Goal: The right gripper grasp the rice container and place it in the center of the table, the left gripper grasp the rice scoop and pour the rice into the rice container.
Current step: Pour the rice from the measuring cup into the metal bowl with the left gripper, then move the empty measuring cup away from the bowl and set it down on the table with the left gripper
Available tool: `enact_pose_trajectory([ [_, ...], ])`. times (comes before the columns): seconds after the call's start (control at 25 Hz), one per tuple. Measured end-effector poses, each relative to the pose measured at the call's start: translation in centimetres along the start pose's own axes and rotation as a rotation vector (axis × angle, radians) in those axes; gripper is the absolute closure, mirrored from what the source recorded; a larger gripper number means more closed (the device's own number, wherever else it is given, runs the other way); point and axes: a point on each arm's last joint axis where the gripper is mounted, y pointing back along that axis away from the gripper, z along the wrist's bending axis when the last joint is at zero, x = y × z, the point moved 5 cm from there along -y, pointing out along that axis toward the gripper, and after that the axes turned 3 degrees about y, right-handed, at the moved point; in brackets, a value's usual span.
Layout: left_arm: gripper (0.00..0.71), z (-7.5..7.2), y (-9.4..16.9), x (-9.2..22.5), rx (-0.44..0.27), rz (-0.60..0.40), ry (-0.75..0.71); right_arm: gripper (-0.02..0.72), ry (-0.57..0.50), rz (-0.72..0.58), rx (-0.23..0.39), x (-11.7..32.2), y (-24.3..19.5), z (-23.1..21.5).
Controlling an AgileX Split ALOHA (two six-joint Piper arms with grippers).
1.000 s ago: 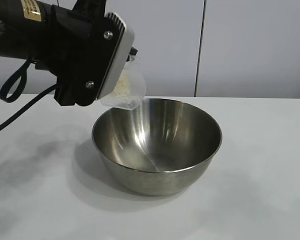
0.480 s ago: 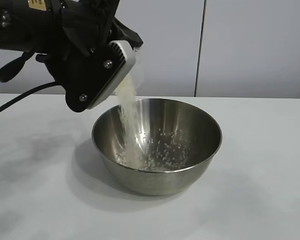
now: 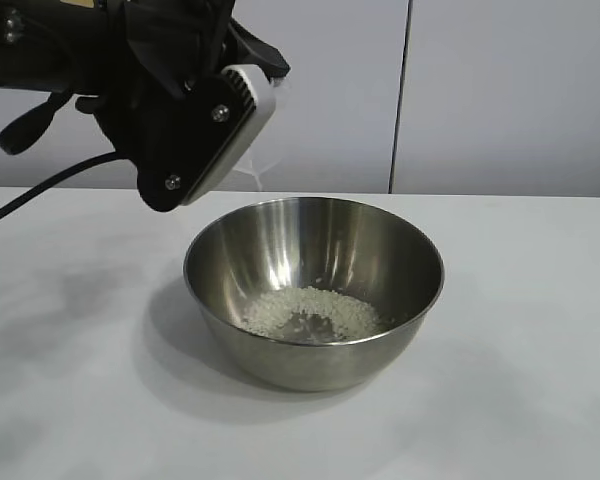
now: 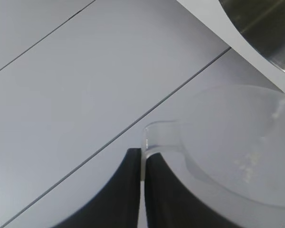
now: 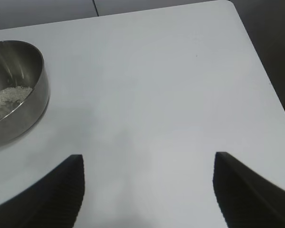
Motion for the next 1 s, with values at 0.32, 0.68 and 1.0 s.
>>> enact_pose_trajectory([
  [0.32,0.701,-0.4,0.2,2.5,-0.063,0.105,0.890,0.188,0.000,0.000,0.000,0.0,0.0,0.0],
  [0.68,0.701,-5.5,1.9,9.7,-0.166,0.327,1.732,0.188,0.000,0.000,0.000,0.0,0.0,0.0],
  [1.0,0.701,-12.7,5.7,11.7,-0.161,0.478,2.137,0.188,0.000,0.000,0.000,0.0,0.0,0.0],
])
